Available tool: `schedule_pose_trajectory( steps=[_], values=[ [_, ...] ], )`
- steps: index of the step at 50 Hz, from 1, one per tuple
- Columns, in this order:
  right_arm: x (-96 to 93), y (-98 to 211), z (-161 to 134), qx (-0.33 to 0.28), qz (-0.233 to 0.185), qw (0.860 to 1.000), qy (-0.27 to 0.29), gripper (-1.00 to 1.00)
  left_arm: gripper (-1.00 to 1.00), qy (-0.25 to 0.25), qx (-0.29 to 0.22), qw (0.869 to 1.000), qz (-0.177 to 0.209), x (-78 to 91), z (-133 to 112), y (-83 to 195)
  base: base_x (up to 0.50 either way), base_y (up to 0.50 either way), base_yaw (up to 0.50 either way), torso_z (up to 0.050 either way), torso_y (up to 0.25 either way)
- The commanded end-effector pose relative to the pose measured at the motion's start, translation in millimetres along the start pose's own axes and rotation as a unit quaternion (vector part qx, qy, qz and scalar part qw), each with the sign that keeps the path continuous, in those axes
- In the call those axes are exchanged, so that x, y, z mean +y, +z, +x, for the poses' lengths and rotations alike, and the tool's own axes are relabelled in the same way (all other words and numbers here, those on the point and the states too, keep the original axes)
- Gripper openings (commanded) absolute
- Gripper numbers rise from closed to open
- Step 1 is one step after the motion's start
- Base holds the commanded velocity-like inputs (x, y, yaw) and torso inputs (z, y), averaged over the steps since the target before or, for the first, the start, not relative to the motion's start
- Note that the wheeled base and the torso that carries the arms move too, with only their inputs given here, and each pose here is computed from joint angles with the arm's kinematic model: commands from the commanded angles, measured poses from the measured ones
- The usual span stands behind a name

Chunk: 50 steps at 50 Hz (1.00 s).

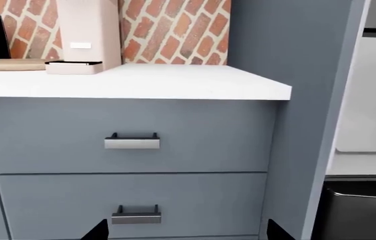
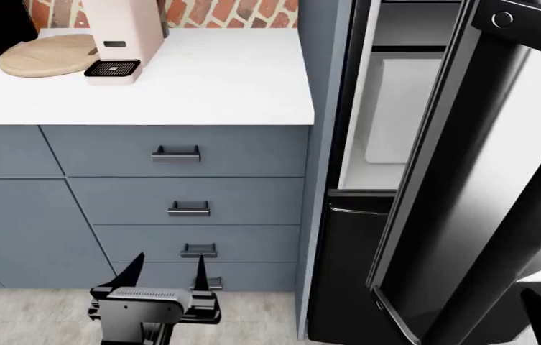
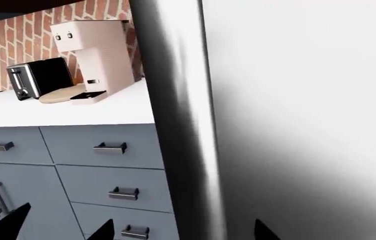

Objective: Open the fridge door

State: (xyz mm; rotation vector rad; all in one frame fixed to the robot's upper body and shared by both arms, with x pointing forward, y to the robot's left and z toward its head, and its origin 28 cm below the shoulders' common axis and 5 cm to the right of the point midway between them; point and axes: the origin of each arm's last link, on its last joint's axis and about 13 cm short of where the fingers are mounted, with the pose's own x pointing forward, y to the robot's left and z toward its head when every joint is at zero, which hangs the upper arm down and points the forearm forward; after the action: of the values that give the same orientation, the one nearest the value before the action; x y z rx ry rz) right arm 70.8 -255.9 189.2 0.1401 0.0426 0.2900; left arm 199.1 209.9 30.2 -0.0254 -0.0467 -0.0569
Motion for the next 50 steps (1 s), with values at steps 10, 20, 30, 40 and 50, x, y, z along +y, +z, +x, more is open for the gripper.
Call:
schedule_pose_trajectory(
  steps=[10, 20, 30, 40, 50],
  values=[
    [27.2, 4.3, -27.0, -0.016, -0.028, 0.998, 0.047, 1.0, 1.0, -0.002, -0.001, 1.0, -0.001, -0.7, -2.0, 1.3, 0.0, 0.0, 0.0, 0.0, 0.0],
    [45.6, 13.8, -26.1, -0.019, -0.052, 0.995, 0.08, 1.0, 1.0, -0.002, -0.003, 1.0, -0.002, -0.2, -2.8, 3.0, 0.0, 0.0, 0.0, 0.0, 0.0],
    [55.2, 11.4, -0.8, -0.004, -0.043, 0.994, 0.098, 1.0, 1.0, -0.001, -0.004, 1.0, -0.004, 0.5, -2.8, 3.9, 0.0, 0.0, 0.0, 0.0, 0.0],
    [57.1, 13.5, 30.0, 0.01, -0.021, 0.993, 0.112, 1.0, 1.0, 0.001, -0.004, 1.0, -0.006, 1.1, -2.7, 4.9, 0.0, 0.0, 0.0, 0.0, 0.0],
    [63.7, 23.3, 59.2, 0.018, -0.007, 0.991, 0.132, 1.0, 1.0, 0.002, -0.004, 1.0, -0.007, 1.9, -1.7, 5.3, 0.0, 0.0, 0.0, 0.0, 0.0]
  ],
)
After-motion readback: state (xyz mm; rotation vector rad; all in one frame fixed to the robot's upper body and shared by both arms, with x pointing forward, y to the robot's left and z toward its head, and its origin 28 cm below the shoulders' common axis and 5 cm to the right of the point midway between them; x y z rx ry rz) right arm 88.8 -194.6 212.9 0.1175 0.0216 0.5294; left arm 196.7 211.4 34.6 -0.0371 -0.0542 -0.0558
